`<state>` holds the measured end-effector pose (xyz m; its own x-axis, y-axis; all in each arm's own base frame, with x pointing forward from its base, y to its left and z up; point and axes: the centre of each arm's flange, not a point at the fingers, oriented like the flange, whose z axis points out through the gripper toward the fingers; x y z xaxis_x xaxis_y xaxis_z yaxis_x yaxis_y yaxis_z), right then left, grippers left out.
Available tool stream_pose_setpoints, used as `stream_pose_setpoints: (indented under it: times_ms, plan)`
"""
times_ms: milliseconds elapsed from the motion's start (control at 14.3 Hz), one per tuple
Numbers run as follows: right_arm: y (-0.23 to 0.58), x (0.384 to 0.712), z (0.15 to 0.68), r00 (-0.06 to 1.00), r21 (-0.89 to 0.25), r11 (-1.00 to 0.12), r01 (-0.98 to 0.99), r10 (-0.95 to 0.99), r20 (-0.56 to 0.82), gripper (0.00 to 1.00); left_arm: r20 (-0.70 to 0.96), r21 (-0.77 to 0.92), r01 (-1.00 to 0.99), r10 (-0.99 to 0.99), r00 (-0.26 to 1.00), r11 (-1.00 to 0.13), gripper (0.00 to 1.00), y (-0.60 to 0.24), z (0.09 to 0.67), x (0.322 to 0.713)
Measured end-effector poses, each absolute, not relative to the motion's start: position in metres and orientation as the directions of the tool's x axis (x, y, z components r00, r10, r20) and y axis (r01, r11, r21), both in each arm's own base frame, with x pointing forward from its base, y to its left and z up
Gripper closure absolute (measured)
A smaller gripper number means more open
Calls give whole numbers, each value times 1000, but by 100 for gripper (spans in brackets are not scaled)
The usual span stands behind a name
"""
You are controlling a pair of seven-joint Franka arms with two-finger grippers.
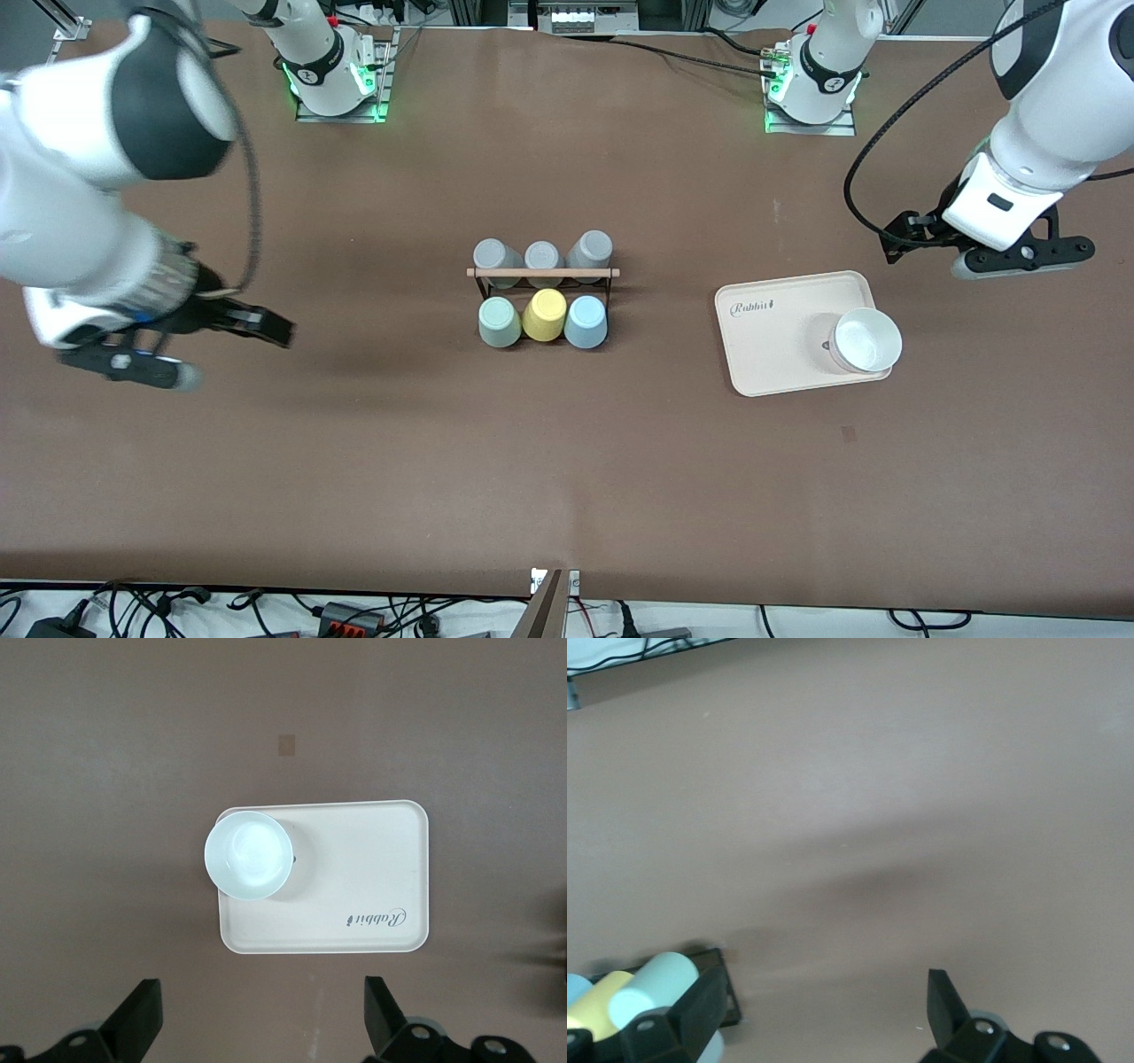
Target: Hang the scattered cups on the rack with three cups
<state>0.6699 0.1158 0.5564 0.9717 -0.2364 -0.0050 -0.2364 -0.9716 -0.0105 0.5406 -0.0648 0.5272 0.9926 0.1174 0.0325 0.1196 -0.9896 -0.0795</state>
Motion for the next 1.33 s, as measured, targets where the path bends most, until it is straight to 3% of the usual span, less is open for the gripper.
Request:
stream_pose_setpoints:
  times_ms: [489, 909, 1328]
  plan:
    - [58, 641, 580, 983, -19, -983, -180, -180, 32, 0, 72, -66, 128, 123, 990, -990, 0, -64, 551, 546]
    - [45, 566, 568, 985, -25, -988, -152, -154, 78, 0, 56, -52, 129, 126, 990, -990, 0, -63, 565, 566]
    - [46, 565, 575, 988, -9, -992, -128, -128, 90, 0, 56, -46, 130, 127, 990, -991, 0, -63, 565, 571]
